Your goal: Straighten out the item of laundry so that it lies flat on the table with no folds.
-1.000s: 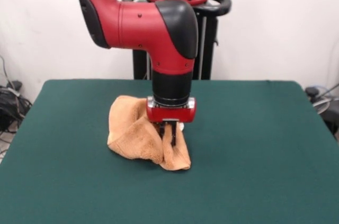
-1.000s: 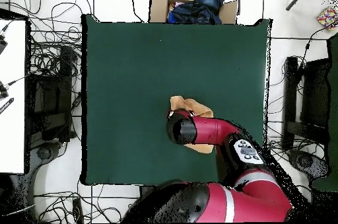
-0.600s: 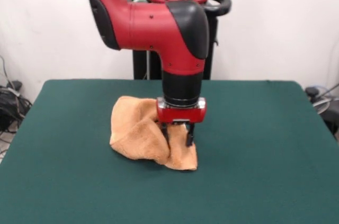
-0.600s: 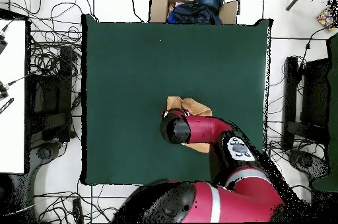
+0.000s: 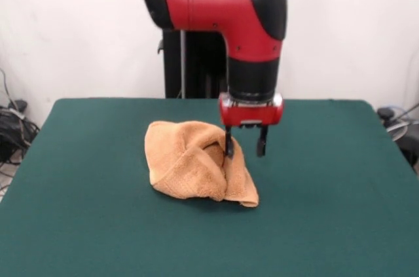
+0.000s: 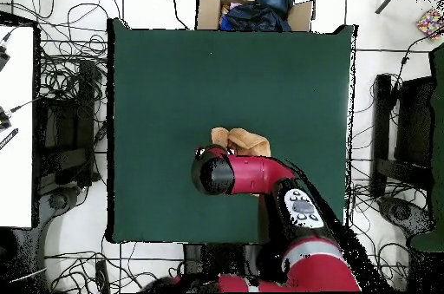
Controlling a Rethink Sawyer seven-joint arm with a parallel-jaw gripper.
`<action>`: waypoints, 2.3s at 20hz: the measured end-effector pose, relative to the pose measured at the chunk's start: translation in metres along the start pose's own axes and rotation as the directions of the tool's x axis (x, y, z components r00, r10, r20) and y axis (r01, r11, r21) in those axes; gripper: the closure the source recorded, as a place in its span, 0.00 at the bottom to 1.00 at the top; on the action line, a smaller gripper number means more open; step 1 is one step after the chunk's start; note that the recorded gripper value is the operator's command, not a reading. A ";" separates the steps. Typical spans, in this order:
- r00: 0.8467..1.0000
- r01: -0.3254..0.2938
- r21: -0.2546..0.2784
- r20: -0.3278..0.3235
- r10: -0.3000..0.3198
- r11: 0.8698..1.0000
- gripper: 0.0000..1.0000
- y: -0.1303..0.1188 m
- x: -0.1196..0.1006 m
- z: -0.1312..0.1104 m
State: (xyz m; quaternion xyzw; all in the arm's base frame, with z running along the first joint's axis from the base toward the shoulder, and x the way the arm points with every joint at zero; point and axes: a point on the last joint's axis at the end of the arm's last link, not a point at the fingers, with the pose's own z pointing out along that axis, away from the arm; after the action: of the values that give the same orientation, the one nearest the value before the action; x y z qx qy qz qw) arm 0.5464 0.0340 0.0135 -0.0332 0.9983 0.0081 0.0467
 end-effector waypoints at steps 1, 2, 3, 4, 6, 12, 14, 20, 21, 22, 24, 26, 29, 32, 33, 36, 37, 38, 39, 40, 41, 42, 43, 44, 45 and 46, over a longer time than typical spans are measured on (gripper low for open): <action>1.000 -0.002 0.001 -0.002 0.002 1.000 0.00 0.001 -0.001 -0.007; 1.000 -0.007 0.003 -0.003 0.007 1.000 0.00 0.003 -0.002 -0.017; 1.000 -0.008 0.004 -0.002 0.008 1.000 0.00 0.004 -0.002 -0.020; 1.000 -0.010 0.004 0.001 0.010 1.000 0.00 0.004 -0.003 -0.022; 1.000 -0.011 0.007 0.008 0.011 1.000 0.00 0.003 -0.005 -0.027; 1.000 -0.002 0.019 0.021 0.001 1.000 0.00 0.006 -0.007 -0.035; 1.000 0.009 0.026 0.017 -0.009 1.000 0.00 0.010 -0.005 -0.035; 1.000 0.007 0.057 -0.001 -0.007 0.998 0.00 0.004 0.009 -0.041; 1.000 0.003 0.064 -0.003 -0.003 0.998 0.00 0.001 0.012 -0.043; 1.000 -0.004 0.080 -0.009 0.005 0.997 0.00 -0.006 0.019 -0.048; 1.000 -0.009 0.090 -0.012 0.010 0.996 0.00 -0.011 0.024 -0.051; 1.000 -0.018 0.112 -0.020 0.020 0.994 0.00 -0.023 0.033 -0.057; 0.999 -0.027 0.123 -0.026 0.031 0.992 0.00 -0.032 0.041 -0.060; 0.999 -0.031 0.135 -0.024 0.035 0.990 0.00 -0.041 0.047 -0.060; 0.999 -0.030 0.145 -0.018 0.033 0.989 0.00 -0.047 0.050 -0.058; 1.000 -0.026 0.162 0.005 0.026 0.986 0.00 -0.057 0.057 -0.049; 0.999 -0.023 0.169 0.027 0.019 0.985 0.00 -0.062 0.062 -0.040; 0.999 -0.022 0.171 0.038 0.015 0.985 0.00 -0.064 0.063 -0.036; 0.999 -0.020 0.173 0.047 0.012 0.985 0.00 -0.065 0.065 -0.032; 0.998 -0.018 0.177 0.063 0.007 0.984 0.00 -0.067 0.069 -0.025; 0.996 -0.017 0.184 0.084 0.001 0.983 0.00 -0.070 0.074 -0.016; 0.996 -0.018 0.186 0.093 0.000 0.982 0.00 -0.071 0.076 -0.012; 0.995 -0.018 0.189 0.103 -0.001 0.982 0.00 -0.073 0.079 -0.008; 0.994 -0.019 0.191 0.112 -0.002 0.981 0.00 -0.074 0.081 -0.004; 0.992 -0.020 0.195 0.129 -0.005 0.981 0.00 -0.076 0.087 0.005; 0.991 -0.020 0.195 0.136 -0.007 0.981 0.00 -0.076 0.090 0.009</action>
State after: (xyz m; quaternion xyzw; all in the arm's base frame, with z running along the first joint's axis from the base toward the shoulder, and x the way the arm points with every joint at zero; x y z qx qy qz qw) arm 0.4634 -0.0477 -0.0053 -0.0245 0.9889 -0.0876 0.1178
